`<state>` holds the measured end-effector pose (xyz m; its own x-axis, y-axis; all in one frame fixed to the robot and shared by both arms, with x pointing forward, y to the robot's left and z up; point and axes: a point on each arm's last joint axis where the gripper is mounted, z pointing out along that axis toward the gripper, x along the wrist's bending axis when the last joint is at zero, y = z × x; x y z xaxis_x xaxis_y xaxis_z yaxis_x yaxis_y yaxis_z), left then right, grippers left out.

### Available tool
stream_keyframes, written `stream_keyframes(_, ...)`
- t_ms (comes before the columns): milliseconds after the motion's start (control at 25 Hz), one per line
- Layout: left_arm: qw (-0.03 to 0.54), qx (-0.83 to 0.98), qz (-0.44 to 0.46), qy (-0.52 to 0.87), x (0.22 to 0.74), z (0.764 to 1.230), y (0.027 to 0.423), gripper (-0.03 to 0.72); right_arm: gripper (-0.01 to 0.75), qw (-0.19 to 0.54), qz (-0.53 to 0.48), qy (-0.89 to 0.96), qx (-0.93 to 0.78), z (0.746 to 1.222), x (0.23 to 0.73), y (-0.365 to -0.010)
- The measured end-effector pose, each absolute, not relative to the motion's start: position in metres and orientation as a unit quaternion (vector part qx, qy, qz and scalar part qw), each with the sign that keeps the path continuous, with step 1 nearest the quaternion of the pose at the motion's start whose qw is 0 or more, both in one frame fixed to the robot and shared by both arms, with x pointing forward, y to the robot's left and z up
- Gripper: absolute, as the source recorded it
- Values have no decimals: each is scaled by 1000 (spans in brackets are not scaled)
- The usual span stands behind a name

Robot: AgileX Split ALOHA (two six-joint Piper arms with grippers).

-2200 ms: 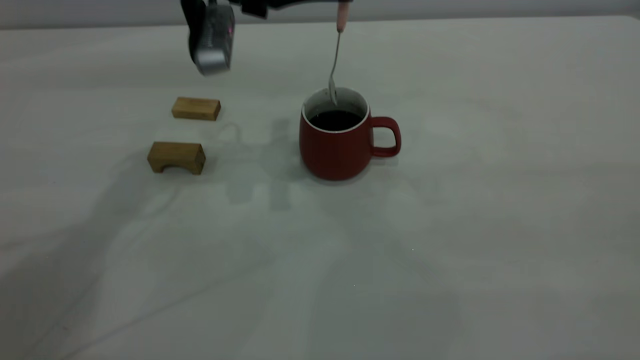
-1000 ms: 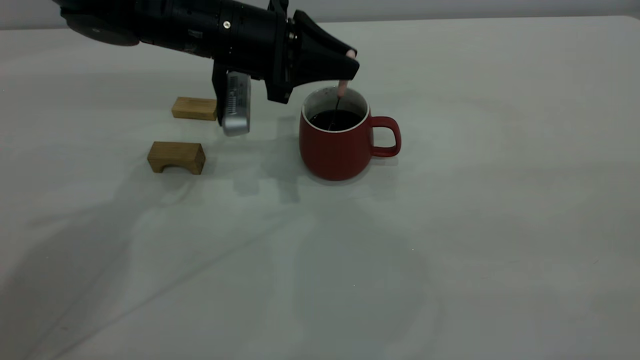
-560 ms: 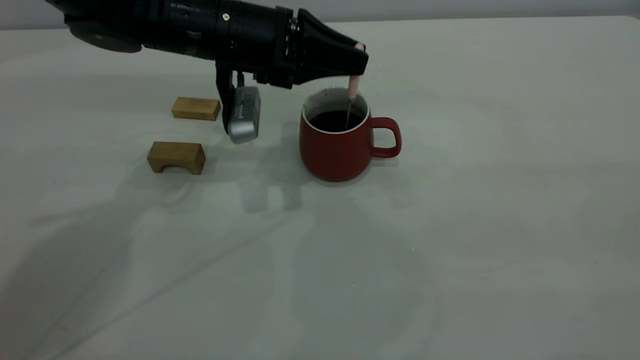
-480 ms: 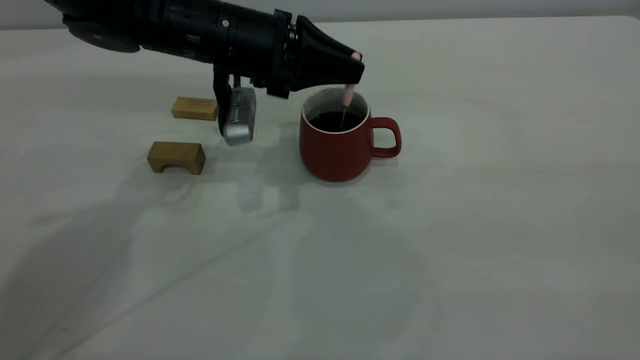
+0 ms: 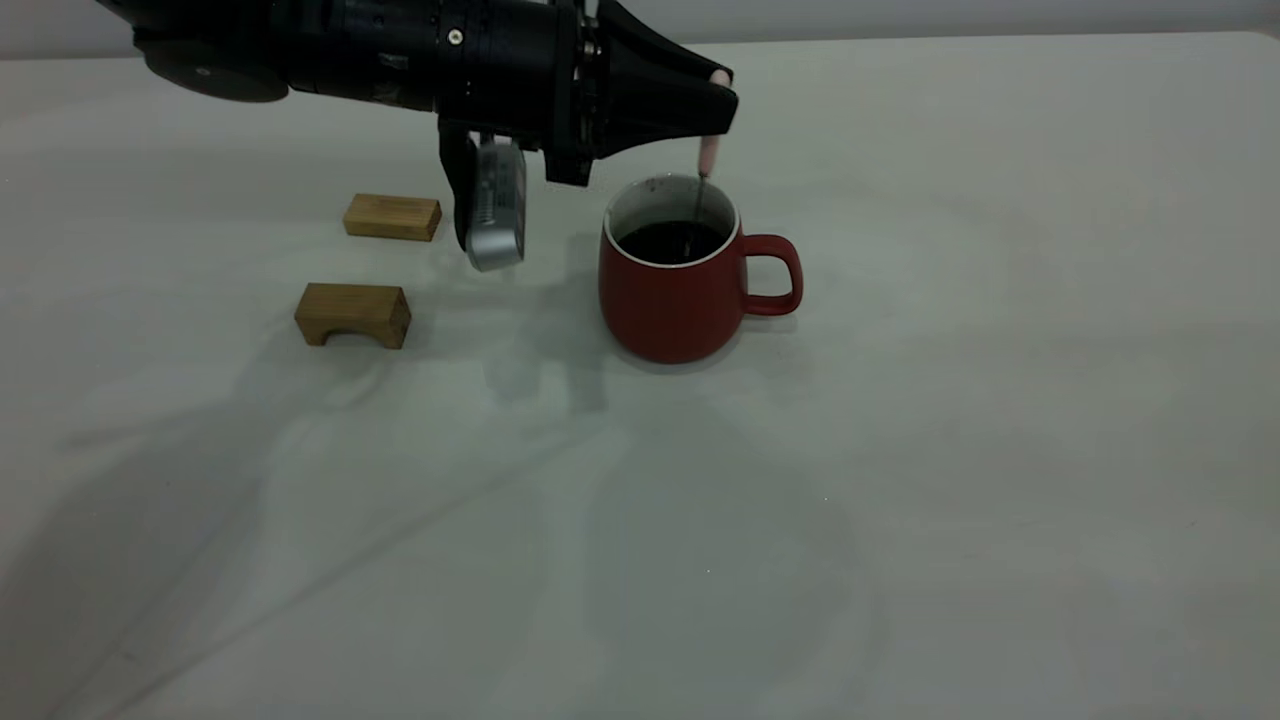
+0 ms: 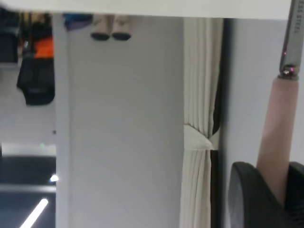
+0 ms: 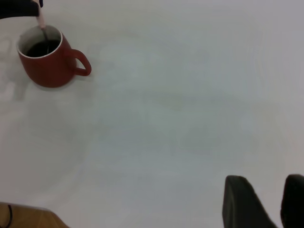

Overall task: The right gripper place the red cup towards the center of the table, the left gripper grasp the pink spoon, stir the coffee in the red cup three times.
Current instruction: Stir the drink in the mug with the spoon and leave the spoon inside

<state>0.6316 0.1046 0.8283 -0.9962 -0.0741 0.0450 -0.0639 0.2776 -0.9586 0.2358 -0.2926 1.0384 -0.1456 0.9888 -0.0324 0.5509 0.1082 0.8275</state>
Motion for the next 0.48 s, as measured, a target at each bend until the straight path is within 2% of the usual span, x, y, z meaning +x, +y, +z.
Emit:
stream_keyframes(80, -19, -51, -590, 806, 629, 826, 105, 179, 241, 317, 345, 673, 572, 1038, 236, -293)
stream_keyframes(200, -17, -37, -574, 818, 628, 823, 109, 179, 241, 317, 345, 673, 572, 1038, 236, -293)
stream_keyframes(480, 88, 42, -571, 815, 638, 824, 118, 179, 241, 317, 345, 673, 572, 1038, 236, -293)
